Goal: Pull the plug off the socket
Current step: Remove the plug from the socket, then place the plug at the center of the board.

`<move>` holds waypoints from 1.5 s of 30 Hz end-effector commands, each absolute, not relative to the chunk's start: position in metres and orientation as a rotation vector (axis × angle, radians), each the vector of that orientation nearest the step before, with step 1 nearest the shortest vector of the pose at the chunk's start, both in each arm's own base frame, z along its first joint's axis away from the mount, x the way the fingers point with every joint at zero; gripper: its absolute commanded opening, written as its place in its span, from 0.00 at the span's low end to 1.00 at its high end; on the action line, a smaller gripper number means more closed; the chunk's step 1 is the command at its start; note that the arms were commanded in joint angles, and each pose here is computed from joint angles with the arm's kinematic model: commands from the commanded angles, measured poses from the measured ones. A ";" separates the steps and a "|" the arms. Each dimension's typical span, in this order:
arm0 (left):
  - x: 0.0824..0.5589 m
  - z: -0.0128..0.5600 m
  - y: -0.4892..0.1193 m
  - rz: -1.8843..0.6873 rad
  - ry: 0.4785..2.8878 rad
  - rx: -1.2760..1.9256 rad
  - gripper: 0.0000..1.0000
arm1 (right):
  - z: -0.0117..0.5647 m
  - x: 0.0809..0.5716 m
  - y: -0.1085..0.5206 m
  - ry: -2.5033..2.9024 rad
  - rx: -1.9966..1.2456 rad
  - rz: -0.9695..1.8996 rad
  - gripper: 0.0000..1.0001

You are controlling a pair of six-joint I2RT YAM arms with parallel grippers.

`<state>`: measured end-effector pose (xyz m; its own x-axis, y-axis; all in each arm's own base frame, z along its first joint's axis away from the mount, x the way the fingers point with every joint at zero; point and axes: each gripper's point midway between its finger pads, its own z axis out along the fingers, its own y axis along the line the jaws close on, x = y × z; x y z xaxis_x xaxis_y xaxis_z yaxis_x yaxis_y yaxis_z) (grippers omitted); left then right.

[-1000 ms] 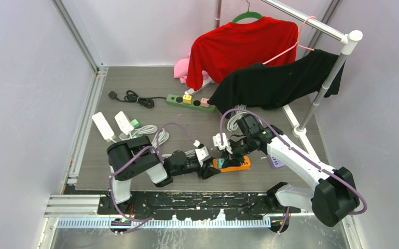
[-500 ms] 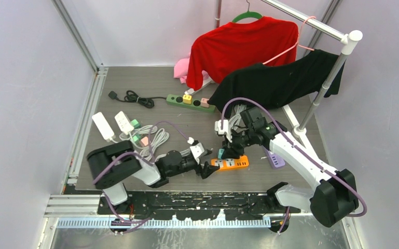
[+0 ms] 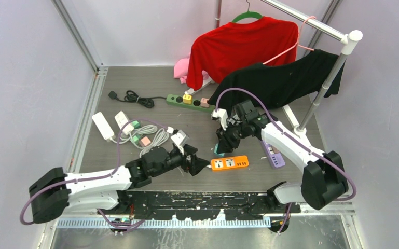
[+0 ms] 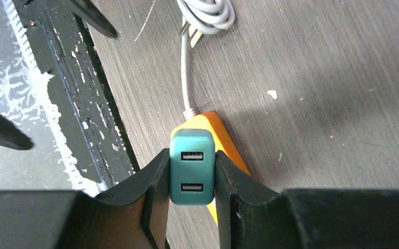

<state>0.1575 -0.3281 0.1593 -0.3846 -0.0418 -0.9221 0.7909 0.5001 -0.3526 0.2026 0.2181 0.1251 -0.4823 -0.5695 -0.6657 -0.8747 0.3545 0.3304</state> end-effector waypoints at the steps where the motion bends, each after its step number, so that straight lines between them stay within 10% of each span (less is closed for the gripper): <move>1: 0.161 0.171 -0.313 -1.062 1.843 0.417 0.83 | 0.135 0.210 0.225 2.239 -1.155 0.977 0.01; 13: 0.174 0.179 -0.323 -1.064 1.967 0.034 0.78 | 0.128 0.207 0.237 2.415 -1.002 1.113 0.04; 45: 0.194 0.143 -0.383 -0.604 1.961 0.198 0.69 | 0.124 0.205 0.237 2.453 -0.984 1.131 0.04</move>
<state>0.1789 -0.3644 0.1123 -0.5131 -0.0338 -0.8577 0.3992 0.8752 -0.2733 0.1991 0.2291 0.1054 -0.7444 -0.4919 -0.4515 -0.6660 0.4985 0.5549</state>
